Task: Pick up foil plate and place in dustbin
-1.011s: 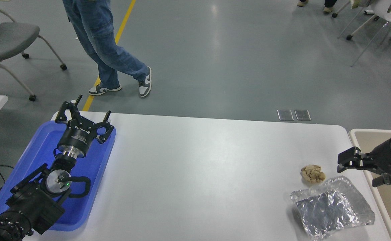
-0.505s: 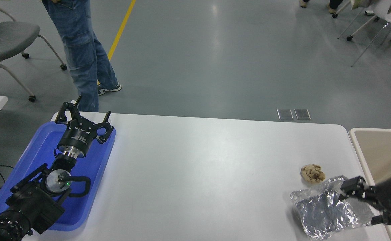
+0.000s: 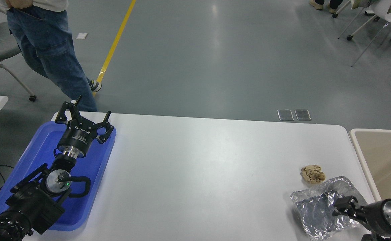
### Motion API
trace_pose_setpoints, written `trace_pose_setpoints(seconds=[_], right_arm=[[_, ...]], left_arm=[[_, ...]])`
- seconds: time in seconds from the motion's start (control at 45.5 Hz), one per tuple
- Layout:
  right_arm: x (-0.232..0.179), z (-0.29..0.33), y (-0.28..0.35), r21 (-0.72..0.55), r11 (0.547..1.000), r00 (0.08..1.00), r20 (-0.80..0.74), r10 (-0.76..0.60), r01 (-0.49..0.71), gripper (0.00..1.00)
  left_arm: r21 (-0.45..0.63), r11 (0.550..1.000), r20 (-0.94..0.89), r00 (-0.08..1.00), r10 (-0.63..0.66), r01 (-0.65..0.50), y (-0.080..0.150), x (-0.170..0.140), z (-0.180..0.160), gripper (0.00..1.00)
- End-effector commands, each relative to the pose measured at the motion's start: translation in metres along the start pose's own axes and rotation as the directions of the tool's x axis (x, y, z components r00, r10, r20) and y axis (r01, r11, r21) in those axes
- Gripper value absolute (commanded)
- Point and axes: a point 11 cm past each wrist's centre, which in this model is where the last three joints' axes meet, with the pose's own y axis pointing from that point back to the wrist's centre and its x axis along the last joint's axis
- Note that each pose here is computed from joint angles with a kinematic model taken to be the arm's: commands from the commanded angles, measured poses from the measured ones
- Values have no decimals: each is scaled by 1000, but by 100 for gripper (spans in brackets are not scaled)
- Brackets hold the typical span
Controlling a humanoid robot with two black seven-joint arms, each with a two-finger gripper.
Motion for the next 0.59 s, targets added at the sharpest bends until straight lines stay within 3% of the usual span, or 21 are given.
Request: trace_pose_setpoints(seconds=[0.0, 0.264, 0.308, 0.396, 0.505, 0.571], right_arm=[[-7, 8, -15, 4, 998, 998, 27, 65, -65, 99], [-13, 14, -30, 12, 992, 991, 53, 121, -122, 96], [-12, 14, -30, 14, 992, 991, 35, 128, -128, 85], [-12, 14, -31, 17, 991, 991, 26, 134, -134, 75], [-10, 11, -32, 23, 987, 987, -21, 157, -156, 47], [-10, 10, -32, 30, 985, 982, -75, 171, -170, 39]], left_arm=[[0, 1000, 0, 1000, 1, -1, 0, 0, 0, 100], [1, 1000, 0, 1000, 0, 0, 0, 0, 0, 100], [1, 1000, 0, 1000, 0, 0, 0, 0, 0, 100], [0, 1000, 0, 1000, 0, 0, 0, 0, 0, 100], [1, 1000, 0, 1000, 0, 0, 0, 0, 0, 100], [1, 1000, 0, 1000, 0, 0, 0, 0, 0, 100]])
